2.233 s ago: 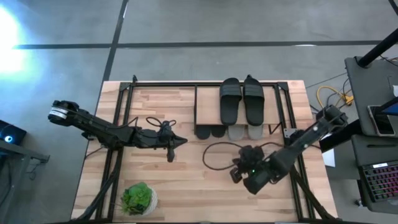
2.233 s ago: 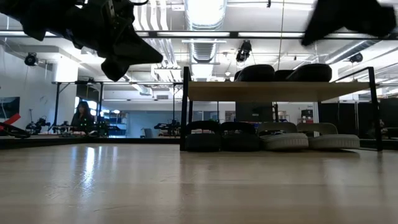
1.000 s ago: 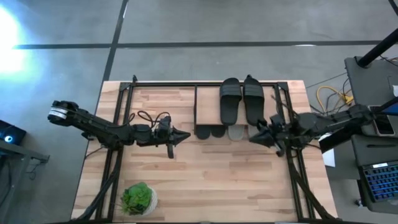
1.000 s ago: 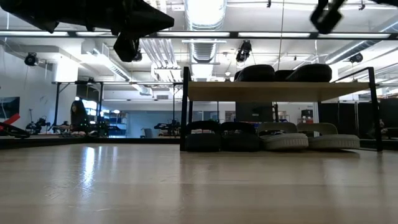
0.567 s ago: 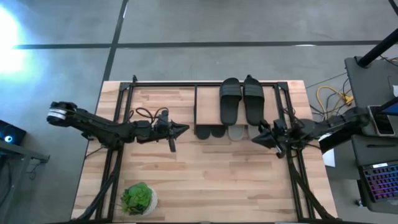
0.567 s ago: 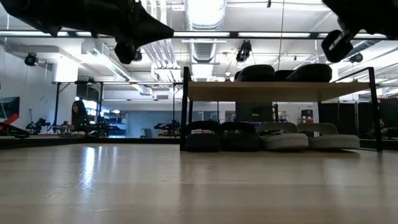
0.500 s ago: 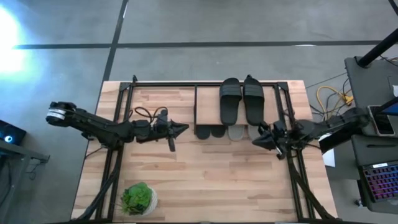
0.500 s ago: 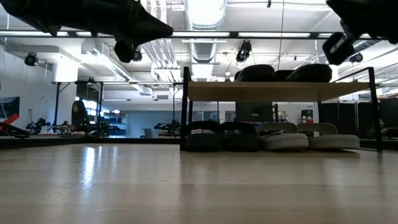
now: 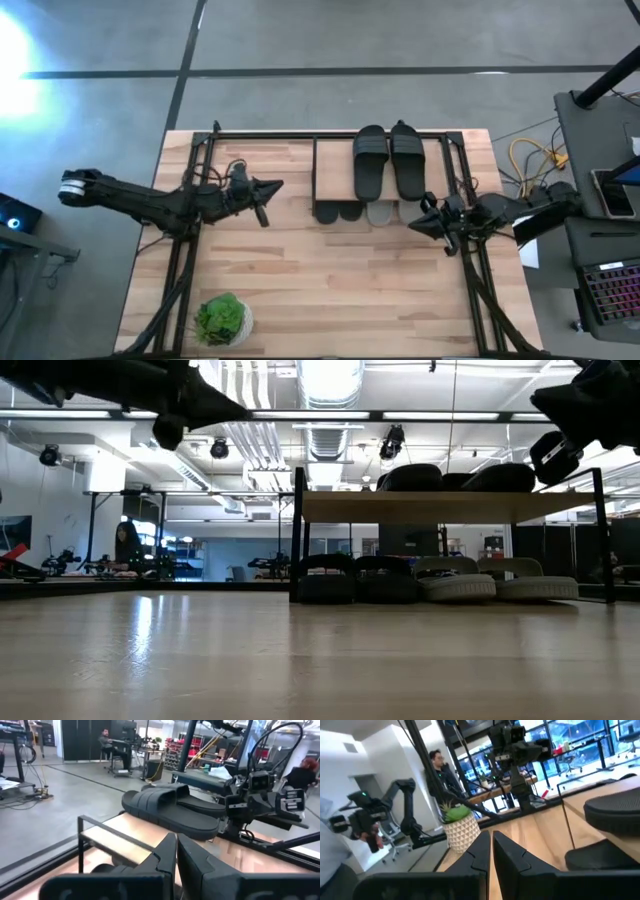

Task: Pick and place slides into the shelf
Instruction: Return to Home Position

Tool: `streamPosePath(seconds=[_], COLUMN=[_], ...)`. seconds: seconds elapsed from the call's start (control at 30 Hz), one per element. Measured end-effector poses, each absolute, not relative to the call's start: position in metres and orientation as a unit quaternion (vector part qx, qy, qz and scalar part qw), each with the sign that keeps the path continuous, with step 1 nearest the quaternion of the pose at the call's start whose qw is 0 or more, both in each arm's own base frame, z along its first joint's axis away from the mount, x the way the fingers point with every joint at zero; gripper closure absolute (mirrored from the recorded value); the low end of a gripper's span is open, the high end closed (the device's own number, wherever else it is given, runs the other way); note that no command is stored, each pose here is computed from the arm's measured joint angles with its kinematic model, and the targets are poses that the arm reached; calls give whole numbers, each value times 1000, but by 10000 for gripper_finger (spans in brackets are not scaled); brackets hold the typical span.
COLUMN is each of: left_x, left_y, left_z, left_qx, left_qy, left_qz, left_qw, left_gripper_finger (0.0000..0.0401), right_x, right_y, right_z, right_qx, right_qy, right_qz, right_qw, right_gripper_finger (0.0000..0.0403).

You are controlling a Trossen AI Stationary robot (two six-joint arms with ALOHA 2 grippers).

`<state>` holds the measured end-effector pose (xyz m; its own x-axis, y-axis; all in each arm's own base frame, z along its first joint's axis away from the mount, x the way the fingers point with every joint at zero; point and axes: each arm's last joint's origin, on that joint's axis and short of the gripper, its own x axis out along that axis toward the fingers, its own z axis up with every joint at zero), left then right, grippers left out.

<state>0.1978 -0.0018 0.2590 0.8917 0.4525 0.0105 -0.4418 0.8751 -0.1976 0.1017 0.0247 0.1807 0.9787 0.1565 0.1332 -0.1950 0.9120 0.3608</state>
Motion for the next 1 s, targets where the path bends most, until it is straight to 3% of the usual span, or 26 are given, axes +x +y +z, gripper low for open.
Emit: streamPosePath(seconds=[0.3, 0.57, 0.77, 1.0], left_x=[164, 149, 142, 142], left_y=[1, 2, 2, 2], left_z=[229, 189, 170, 161], left_qx=[-115, -113, -143, -110], left_qy=[-72, -60, -53, -21], left_qz=[224, 221, 216, 217], left_qw=[965, 967, 964, 970], left_gripper_finger=[401, 401, 401, 401], right_x=[92, 94, 94, 96], right_y=[27, 25, 24, 25], right_z=[182, 173, 168, 165], right_qx=[183, 150, 135, 99], right_qy=[-52, -20, 1, 16], right_qz=[174, 120, 108, 106], right_qw=[966, 981, 985, 989], right_gripper_finger=[390, 390, 390, 390])
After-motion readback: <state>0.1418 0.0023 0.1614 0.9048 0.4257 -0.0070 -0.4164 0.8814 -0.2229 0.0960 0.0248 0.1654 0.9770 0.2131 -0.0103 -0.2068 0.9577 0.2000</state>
